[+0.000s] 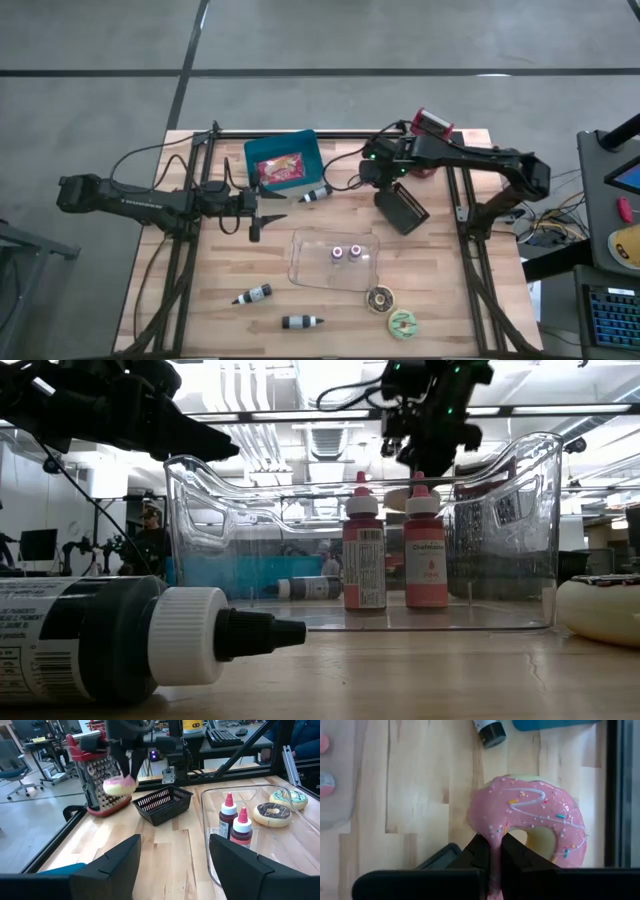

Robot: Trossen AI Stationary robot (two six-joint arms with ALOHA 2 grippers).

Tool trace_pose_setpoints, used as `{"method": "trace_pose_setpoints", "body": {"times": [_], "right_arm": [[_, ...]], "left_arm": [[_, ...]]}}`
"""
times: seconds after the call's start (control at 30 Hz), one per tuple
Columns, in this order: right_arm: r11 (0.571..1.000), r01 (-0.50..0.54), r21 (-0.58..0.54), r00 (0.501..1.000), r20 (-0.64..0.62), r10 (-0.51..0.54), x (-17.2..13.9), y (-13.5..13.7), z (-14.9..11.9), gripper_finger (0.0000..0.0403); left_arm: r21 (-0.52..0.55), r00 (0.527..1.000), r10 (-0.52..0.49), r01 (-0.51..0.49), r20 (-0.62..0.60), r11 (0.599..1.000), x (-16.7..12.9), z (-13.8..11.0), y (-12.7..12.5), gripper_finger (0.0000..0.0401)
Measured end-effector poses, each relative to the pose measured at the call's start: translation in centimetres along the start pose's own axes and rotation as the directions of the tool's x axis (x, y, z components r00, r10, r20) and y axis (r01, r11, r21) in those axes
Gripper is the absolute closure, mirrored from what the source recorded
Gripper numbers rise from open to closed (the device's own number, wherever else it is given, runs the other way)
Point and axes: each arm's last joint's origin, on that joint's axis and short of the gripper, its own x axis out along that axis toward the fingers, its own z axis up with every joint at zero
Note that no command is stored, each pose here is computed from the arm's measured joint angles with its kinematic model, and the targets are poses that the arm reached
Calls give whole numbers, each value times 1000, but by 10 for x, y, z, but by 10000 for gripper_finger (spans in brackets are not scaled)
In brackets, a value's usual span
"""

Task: Pick & Place Food Item
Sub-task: Put the pink donut into the black bin

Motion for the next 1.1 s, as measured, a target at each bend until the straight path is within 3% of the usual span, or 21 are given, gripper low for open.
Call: {"method": "trace_pose_setpoints", "body": {"times": [0.27, 0.63, 0.9, 1.1], "right_arm": [[999, 42, 22, 999, 1, -42, -21, 7, -6, 392], [999, 28, 39, 999, -39, -27, -15, 9, -9, 392], [992, 2, 126, 984, -177, 21, -12, 14, -25, 392], [985, -5, 171, 968, -247, 47, 9, 22, -45, 392]], "left_arm": [[-3, 1000, 0, 0, 0, 1000, 0, 0, 0, 163], [-3, 1000, 0, 0, 0, 1000, 0, 0, 0, 163], [-3, 1000, 0, 0, 0, 1000, 0, 0, 0, 163], [-3, 1000, 0, 0, 0, 1000, 0, 0, 0, 163]]}}
